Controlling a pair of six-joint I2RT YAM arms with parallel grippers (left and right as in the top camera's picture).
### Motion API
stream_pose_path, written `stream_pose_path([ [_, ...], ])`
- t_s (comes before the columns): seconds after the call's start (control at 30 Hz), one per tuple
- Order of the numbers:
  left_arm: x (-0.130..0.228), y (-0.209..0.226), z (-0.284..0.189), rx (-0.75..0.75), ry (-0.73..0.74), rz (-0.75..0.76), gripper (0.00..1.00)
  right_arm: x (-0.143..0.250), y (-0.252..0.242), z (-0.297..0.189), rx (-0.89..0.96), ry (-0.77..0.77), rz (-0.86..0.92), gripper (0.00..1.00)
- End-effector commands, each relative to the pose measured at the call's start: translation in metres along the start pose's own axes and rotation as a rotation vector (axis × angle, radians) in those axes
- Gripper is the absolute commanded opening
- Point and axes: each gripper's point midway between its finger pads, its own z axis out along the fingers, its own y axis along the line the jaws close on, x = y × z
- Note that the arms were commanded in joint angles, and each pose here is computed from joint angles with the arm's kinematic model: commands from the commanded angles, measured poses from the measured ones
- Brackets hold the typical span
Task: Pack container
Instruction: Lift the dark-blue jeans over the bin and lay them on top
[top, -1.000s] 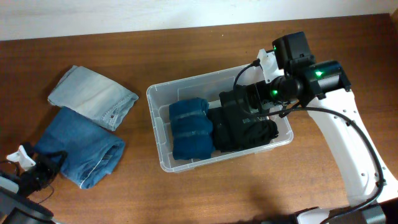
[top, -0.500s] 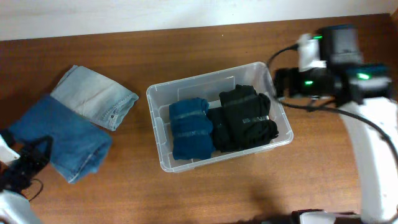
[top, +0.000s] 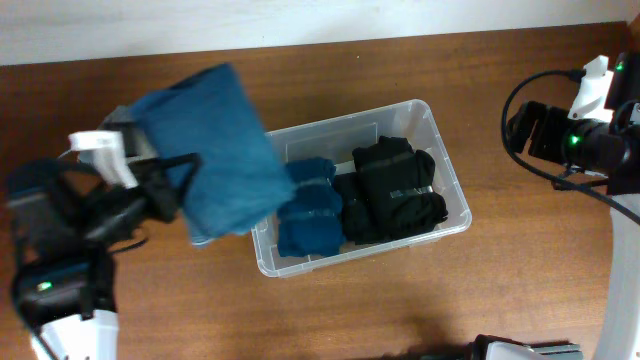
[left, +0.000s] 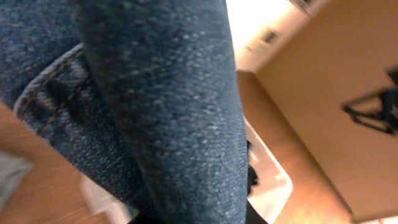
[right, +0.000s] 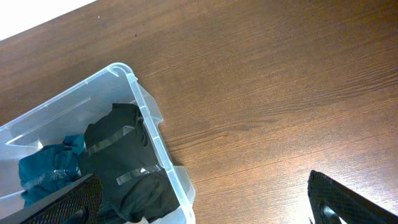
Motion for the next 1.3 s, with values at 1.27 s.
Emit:
stream_pose_path([
  [1.27,0.083,-0.142,0.232,0.206,0.167,-0.459,0.01,0.01,-0.009,0.024,0.029,0.108,0.023,0.99],
])
